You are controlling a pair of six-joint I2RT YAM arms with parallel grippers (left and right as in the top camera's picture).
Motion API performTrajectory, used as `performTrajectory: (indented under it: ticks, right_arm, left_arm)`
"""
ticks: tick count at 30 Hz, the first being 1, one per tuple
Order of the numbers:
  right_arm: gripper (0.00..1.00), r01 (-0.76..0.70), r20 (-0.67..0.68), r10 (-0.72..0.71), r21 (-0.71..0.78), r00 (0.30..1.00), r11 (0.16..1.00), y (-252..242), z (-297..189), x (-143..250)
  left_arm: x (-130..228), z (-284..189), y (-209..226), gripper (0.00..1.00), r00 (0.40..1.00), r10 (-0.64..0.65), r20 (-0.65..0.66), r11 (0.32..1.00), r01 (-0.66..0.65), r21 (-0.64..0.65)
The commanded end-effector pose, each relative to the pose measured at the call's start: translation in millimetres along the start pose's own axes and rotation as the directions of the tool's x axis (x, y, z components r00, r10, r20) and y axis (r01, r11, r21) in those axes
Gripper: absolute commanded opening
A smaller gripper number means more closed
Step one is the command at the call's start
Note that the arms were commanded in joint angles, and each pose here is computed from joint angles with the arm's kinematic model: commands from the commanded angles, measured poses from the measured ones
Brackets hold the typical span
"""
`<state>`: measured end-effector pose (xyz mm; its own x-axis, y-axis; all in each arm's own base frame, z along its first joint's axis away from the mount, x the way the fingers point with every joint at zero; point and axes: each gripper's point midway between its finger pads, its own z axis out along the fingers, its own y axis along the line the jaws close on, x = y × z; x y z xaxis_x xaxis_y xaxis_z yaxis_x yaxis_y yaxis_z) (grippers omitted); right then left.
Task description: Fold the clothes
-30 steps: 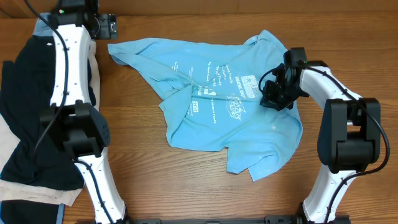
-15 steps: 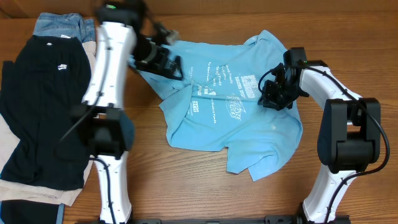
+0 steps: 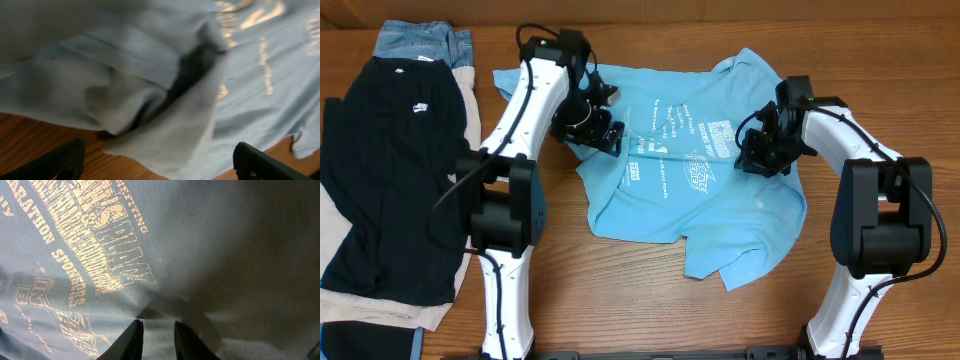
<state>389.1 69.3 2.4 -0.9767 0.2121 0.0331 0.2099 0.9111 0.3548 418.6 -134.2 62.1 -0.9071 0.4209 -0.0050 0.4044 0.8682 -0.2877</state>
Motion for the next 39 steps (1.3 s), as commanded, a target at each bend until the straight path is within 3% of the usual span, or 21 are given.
performTrajectory:
  ticks: [1, 8, 13, 24, 26, 30, 35, 39]
  right_arm:
    - [0.25, -0.009, -0.025, 0.011, 0.078, 1.0, 0.997, -19.1, 9.7, 5.4]
    - [0.25, -0.009, -0.022, 0.01, 0.077, 1.0, 0.997, -19.0, 9.7, 4.6]
    - [0.25, -0.008, -0.021, 0.01, 0.077, 1.0, 0.997, -18.9, 9.7, 4.4]
    - [0.25, -0.007, -0.016, 0.008, 0.075, 1.0, 0.997, -18.6, 9.8, 3.0]
    - [0.25, -0.006, -0.014, 0.007, 0.075, 1.0, 0.997, -18.5, 9.8, 2.4]
    - [0.25, -0.005, -0.01, 0.005, 0.074, 1.0, 0.997, -18.2, 9.8, 1.5]
    - [0.25, -0.005, -0.011, 0.006, 0.074, 1.0, 0.997, -18.3, 9.8, 1.7]
    - [0.25, -0.005, -0.011, 0.006, 0.074, 1.0, 0.997, -18.3, 9.8, 1.6]
  left_arm:
    - [9.5, 13.3, 19.1, 0.95, 0.997, -0.076, -0.027, 0.997, 0.075, -0.026]
    - [11.4, 31.4, 30.7, 0.82, 0.996, -0.092, -0.011, 0.996, 0.092, -0.009]
    - [4.2, 32.7, 18.4, 0.67, 0.999, -0.05, 0.021, 0.997, 0.049, 0.064]
    - [16.1, 41.4, 5.0, 0.55, 0.999, -0.04, -0.031, 0.994, 0.043, 0.098]
    - [20.9, 43.5, 3.0, 0.41, 0.998, -0.043, -0.051, 0.994, 0.048, 0.102]
    - [32.3, 42.4, -0.6, 0.04, 0.993, -0.057, -0.099, 0.991, 0.068, 0.111]
    - [60.6, 25.4, 2.7, 0.04, 0.967, -0.159, -0.198, 0.978, 0.182, 0.099]
    - [77.3, -5.0, 9.8, 0.04, 0.947, -0.248, -0.205, 0.964, 0.262, 0.044]
